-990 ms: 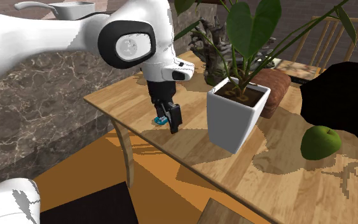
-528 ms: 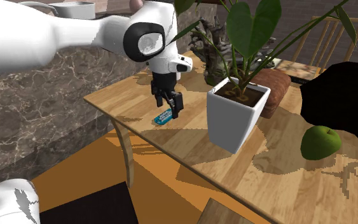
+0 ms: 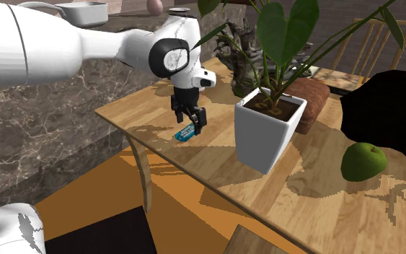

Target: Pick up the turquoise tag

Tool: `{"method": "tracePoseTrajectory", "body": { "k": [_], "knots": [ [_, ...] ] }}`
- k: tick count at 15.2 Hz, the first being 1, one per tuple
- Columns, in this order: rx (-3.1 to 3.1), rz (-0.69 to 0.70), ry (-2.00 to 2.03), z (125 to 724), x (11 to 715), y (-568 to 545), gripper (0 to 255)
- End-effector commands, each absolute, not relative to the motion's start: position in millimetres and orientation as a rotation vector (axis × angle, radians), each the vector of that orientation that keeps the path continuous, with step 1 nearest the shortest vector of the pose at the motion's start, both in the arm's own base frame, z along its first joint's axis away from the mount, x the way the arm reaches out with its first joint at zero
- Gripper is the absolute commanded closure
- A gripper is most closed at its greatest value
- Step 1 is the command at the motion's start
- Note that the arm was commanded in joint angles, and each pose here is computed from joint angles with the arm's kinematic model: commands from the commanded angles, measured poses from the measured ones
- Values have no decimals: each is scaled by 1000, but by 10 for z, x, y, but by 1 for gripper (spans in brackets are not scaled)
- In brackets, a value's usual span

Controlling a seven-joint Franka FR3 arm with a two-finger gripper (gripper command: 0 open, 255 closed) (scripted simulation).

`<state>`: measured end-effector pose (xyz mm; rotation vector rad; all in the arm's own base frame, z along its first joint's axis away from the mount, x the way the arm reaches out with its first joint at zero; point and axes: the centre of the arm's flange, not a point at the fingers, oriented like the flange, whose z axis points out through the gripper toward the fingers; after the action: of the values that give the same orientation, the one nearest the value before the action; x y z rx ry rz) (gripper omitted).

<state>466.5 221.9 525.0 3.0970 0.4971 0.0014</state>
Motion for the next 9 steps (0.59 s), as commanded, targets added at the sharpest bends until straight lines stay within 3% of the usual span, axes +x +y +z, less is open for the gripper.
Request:
{"method": "tracePoseTrajectory", "body": {
  "k": [1,4,5,9],
  "knots": [
    [3097,2,498,5148,4677,2222,0],
    [3097,2,498,5118,4677,2222,0],
    [3097,2,498,5121,4681,2220,255],
    [3097,2,498,5116,4687,2241,255]
  ]
}}
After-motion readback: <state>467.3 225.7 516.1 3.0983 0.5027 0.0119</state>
